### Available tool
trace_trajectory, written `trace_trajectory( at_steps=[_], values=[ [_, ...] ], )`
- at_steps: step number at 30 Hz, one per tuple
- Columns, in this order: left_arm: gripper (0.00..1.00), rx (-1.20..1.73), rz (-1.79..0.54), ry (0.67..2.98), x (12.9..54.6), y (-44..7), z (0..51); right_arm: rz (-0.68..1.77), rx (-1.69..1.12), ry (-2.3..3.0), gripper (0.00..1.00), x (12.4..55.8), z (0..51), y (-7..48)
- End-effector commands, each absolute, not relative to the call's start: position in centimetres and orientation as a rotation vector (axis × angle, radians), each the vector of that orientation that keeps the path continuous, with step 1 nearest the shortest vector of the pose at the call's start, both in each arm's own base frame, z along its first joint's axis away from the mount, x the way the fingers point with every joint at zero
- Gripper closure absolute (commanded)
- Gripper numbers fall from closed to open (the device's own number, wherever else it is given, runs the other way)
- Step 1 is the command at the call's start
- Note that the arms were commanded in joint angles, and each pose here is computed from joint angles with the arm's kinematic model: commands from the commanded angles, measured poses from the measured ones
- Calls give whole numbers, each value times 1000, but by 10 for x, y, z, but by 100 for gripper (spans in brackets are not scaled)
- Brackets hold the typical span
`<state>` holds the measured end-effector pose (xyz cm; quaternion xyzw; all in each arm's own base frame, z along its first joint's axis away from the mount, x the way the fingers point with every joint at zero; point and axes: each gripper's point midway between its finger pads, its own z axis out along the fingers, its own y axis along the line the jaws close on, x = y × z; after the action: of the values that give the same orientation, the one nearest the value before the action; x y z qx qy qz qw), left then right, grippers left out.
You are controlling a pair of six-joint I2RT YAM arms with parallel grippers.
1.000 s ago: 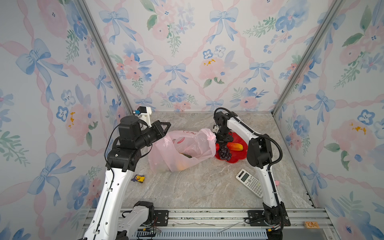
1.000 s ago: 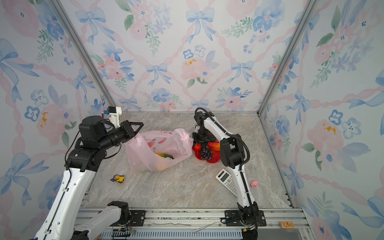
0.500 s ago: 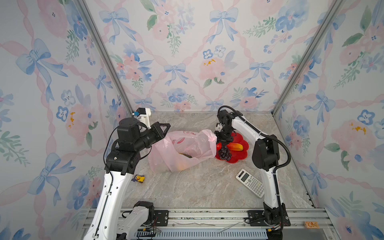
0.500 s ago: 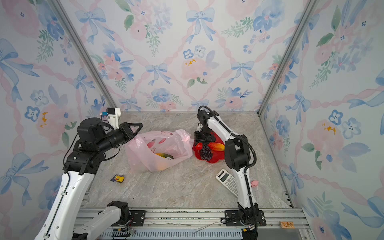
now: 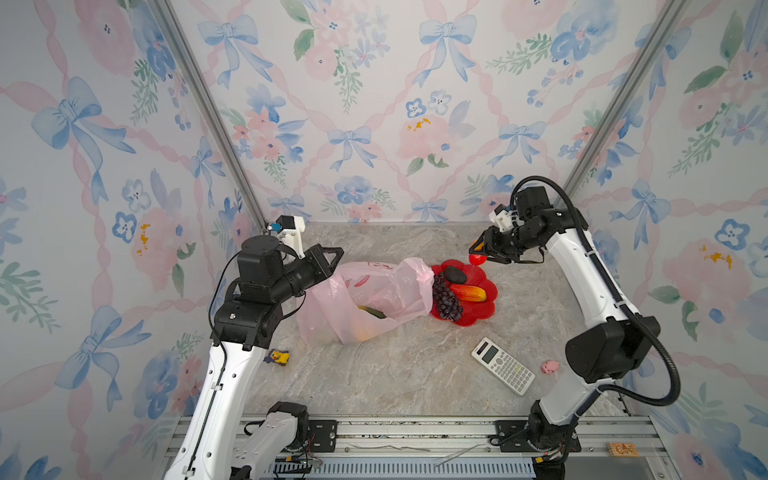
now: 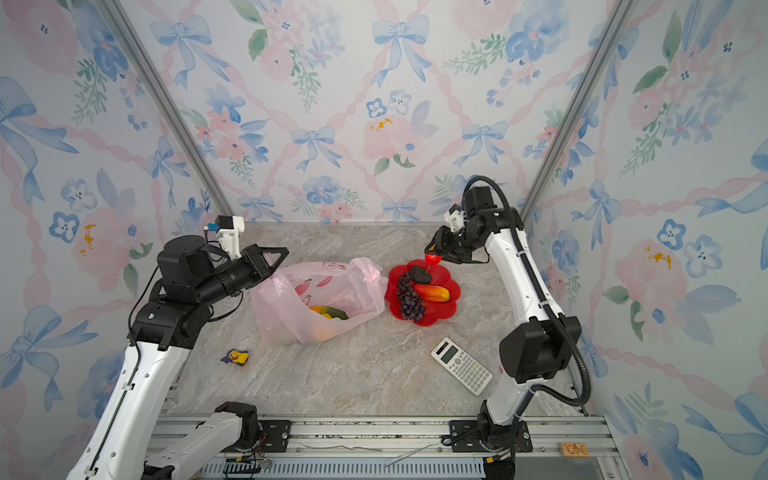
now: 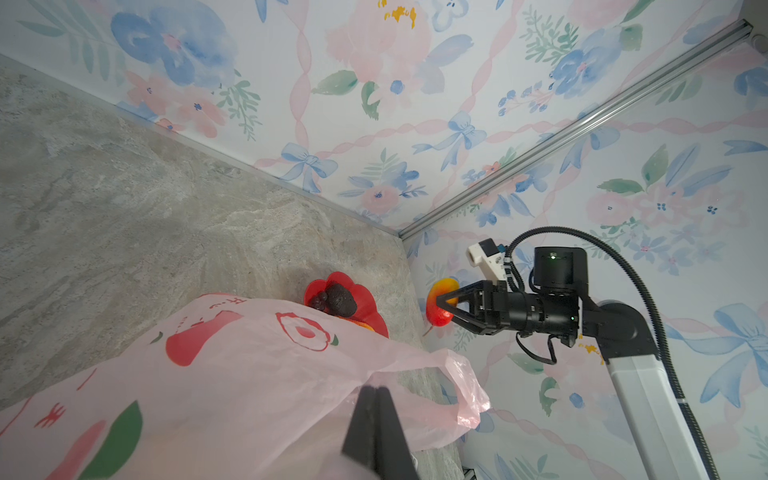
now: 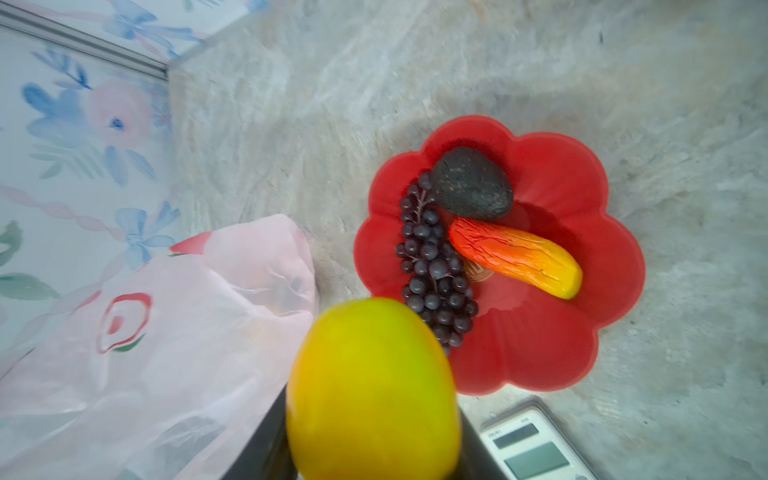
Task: Place the fruits into the plastic bag
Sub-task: 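Lift the mango and carry it into the bag mouth held by the left gripper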
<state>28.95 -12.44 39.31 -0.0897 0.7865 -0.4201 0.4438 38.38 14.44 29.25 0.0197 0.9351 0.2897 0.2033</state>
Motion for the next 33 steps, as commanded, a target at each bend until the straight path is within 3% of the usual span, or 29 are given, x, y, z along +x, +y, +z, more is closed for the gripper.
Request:
trace_trajectory(
  at_steps=[1,7,15,24,33],
  values=[
    [100,-230,-1044,1950,287,-126,392,948,-75,2381,66,369,362,163],
    [100,-228,-1056,1947,283,-130,393,1093,-237,2037,64,343,462,201],
    [100,-240,-1061,1939,276,-130,393,1220,-572,1888,63,294,505,301],
    [100,-278,-1077,1911,276,-128,396,1050,-888,1971,65,254,429,375],
    [100,-287,-1096,1900,280,-129,402,836,-1016,2035,68,244,337,396]
  ],
)
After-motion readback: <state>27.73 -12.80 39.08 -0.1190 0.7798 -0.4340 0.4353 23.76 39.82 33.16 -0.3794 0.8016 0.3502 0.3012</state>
